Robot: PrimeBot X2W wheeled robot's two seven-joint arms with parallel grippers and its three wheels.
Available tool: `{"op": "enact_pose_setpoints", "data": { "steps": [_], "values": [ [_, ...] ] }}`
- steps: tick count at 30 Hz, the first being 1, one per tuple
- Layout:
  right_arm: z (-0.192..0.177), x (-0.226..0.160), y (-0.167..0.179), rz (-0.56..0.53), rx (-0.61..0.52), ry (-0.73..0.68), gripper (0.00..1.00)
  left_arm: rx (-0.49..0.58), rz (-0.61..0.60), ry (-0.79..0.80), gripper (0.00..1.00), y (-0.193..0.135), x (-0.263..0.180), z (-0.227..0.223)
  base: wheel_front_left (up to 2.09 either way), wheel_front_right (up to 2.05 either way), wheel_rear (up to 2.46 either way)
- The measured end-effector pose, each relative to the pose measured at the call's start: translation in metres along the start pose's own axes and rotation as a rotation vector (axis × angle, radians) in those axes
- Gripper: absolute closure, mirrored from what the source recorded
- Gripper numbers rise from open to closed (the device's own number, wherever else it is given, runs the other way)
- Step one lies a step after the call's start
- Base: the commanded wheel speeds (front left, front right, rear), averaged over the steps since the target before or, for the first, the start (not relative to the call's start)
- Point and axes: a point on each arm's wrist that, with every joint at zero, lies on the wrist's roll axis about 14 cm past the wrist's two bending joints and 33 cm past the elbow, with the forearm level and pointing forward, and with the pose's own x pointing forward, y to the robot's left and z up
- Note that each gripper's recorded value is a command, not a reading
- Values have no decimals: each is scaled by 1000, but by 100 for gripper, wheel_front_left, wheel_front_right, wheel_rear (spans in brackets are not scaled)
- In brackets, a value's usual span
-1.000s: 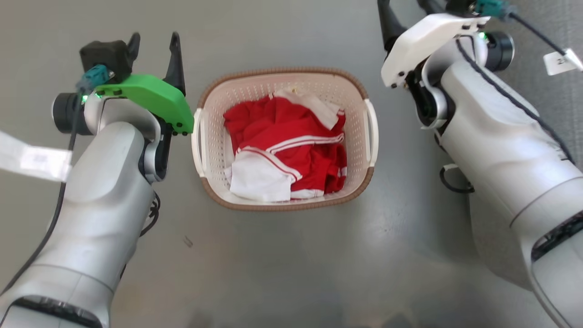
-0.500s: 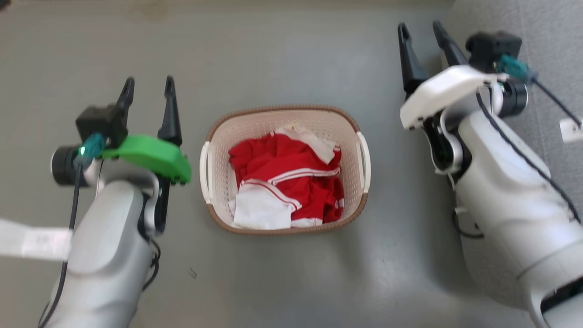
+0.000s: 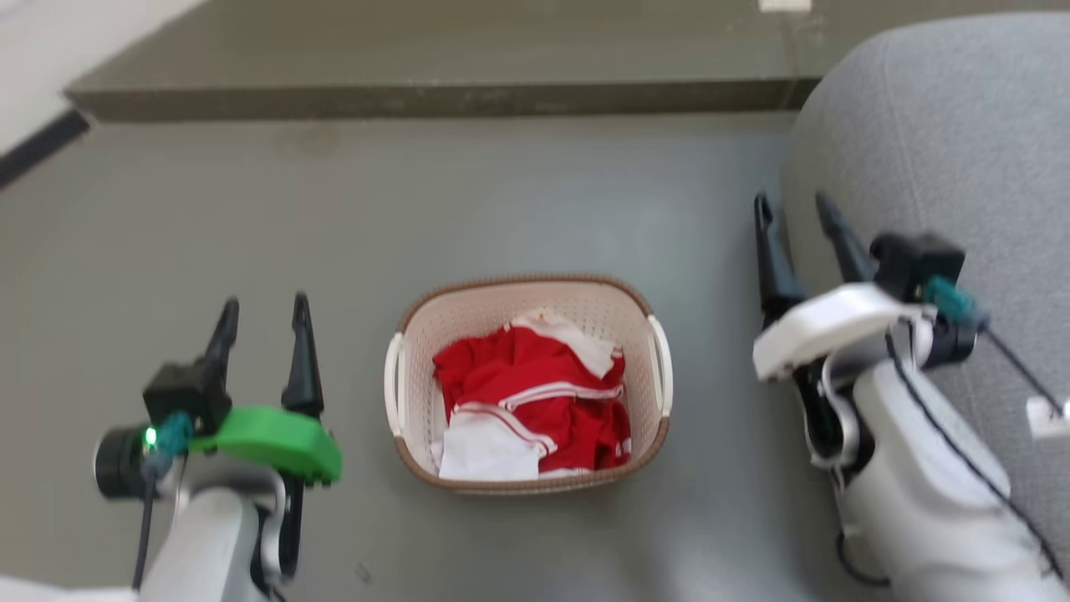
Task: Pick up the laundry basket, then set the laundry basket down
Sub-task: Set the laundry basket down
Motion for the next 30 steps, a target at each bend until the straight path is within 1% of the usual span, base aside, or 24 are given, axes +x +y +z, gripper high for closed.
{"op": "enact_pose_setpoints", "data": {
  "steps": [5, 15, 23, 30],
  "values": [
    [12, -26, 1, -14, -7, -46, 0, -14, 22, -29, 0, 2, -25, 9, 0, 0, 0],
    [25, -68, 9, -29, 2, -108, 0, 9, 50, -83, 0, 6, -64, 23, 0, 0, 0],
    [24, -94, 16, -33, 10, -120, 0, 16, 78, -101, 0, 10, -88, 25, 0, 0, 0],
    [27, -105, 13, -48, 10, -135, 0, 26, 81, -110, 0, 11, -95, 28, 0, 0, 0]
  ]
}}
